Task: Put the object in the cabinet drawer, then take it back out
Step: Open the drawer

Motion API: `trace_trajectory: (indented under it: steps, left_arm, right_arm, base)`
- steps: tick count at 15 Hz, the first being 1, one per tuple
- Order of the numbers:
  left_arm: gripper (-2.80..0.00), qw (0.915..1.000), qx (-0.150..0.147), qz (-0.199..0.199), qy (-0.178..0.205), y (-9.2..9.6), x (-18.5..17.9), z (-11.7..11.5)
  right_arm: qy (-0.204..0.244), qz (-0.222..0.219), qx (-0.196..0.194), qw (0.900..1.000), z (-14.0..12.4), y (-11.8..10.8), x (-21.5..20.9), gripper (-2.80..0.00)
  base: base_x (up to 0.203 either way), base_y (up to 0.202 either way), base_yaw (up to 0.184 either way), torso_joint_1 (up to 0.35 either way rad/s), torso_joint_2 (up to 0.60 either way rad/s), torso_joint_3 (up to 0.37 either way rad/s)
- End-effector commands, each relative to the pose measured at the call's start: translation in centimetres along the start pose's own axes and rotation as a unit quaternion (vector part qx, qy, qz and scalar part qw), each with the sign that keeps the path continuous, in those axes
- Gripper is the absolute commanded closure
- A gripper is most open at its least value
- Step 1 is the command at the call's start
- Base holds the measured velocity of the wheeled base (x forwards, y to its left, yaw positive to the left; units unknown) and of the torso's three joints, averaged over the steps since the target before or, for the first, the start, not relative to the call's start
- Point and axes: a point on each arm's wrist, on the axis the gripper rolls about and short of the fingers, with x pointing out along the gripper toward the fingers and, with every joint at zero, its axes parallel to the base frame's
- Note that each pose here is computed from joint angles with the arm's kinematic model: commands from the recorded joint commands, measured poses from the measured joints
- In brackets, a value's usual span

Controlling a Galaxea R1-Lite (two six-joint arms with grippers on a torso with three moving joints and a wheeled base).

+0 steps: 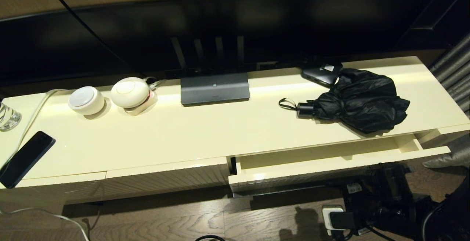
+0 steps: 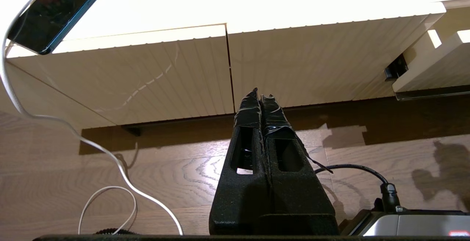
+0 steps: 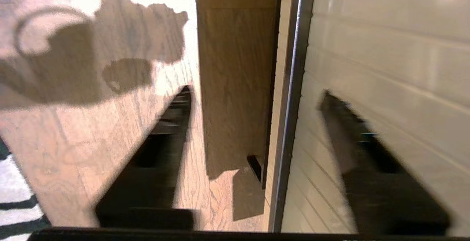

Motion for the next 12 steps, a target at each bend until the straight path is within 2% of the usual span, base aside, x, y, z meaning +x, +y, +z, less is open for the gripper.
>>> trace_trajectory:
  steps: [1,2,5,9,10,12]
  left_arm:
    - [0.0,1.0,0.0,0.0,0.002,0.0,0.0,-0.1]
    - [0.0,1.0,0.0,0.0,0.002,0.0,0.0,-0.1]
    - [0.0,1.0,0.0,0.0,0.002,0.0,0.0,-0.1]
    - [0.0,1.0,0.0,0.0,0.002,0.0,0.0,-0.1]
    - [0.0,1.0,0.0,0.0,0.002,0.0,0.0,-0.1]
    - [0.0,1.0,0.0,0.0,0.003,0.0,0.0,-0.1]
  right_arm:
    - [-0.005,-0.016,-0.007,1.0,0.3,-0.3,-1.6,0.0]
    - [-0.005,-0.012,-0.006,1.0,0.3,-0.2,-2.2,0.0]
    - [-0.006,-0.046,0.0,0.999,0.2,-0.8,-6.3,0.0]
    - [-0.006,-0.047,0.042,0.998,0.1,0.2,-11.2,0.0]
    - [-0.008,-0.045,0.062,0.997,0.2,0.3,-12.1,0.0]
    - [-0.013,-0.028,0.161,0.986,0.4,0.4,-14.9,0.0]
  base:
    - [0.0,0.0,0.0,0.0,0.0,0.0]
    - [0.0,0.0,0.0,0.0,0.0,0.0]
    - [0.0,0.0,0.0,0.0,0.0,0.0]
    - [0.0,0.0,0.0,0.0,0.0,0.0]
    - [0.0,0.0,0.0,0.0,0.0,0.0]
    - [0.0,0.0,0.0,0.0,0.0,0.0]
